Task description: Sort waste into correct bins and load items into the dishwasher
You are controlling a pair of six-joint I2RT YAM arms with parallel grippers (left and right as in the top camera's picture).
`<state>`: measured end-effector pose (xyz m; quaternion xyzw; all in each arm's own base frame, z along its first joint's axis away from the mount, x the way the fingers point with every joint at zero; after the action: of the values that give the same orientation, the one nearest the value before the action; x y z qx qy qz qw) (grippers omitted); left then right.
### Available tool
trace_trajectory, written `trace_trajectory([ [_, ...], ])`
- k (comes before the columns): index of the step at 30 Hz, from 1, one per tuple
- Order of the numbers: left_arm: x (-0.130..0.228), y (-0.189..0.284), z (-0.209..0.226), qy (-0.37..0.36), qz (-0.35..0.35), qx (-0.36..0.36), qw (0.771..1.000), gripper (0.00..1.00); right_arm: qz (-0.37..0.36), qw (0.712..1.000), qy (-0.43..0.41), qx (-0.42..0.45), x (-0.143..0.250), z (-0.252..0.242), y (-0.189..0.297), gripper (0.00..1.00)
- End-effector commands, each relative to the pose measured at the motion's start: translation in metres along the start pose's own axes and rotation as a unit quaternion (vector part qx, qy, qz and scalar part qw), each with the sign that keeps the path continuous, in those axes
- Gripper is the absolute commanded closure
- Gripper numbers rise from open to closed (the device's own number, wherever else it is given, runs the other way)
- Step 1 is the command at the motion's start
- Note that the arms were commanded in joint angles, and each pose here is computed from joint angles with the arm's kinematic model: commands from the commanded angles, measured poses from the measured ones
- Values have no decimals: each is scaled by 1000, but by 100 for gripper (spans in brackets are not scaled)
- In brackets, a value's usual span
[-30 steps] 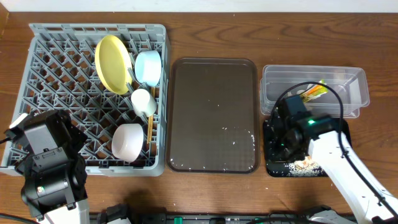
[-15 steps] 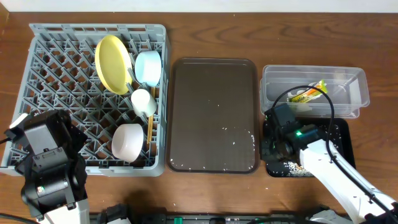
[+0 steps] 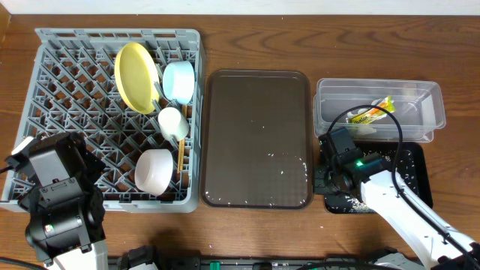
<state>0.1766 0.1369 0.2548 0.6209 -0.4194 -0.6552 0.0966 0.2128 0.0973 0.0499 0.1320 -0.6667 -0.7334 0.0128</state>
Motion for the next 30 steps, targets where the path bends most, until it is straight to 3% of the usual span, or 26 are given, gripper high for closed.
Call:
trace_trajectory([
  [1, -5, 3, 2, 9, -8, -4, 1000, 4, -8, 1000, 0, 5, -1, -1, -1, 97],
  [19, -5, 3, 2, 9, -8, -4, 1000, 4, -48, 998, 33, -6, -19, 4, 0, 90],
  [30, -5, 3, 2, 9, -8, -4, 1000, 5, -68, 996, 50, -6, -30, 5, 5, 78],
])
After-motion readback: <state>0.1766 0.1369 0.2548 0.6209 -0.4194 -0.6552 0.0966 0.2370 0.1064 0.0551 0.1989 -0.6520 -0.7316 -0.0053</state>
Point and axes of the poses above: each gripper's point midway between its finger pads, its own y axis back along the fingers, its own z axis along the line the jaws close on, x = y × z, the point moved 2 cm from there along y, back along the fingers, and after that the axes turned 14 degrees about y, right-handed, at the moved point
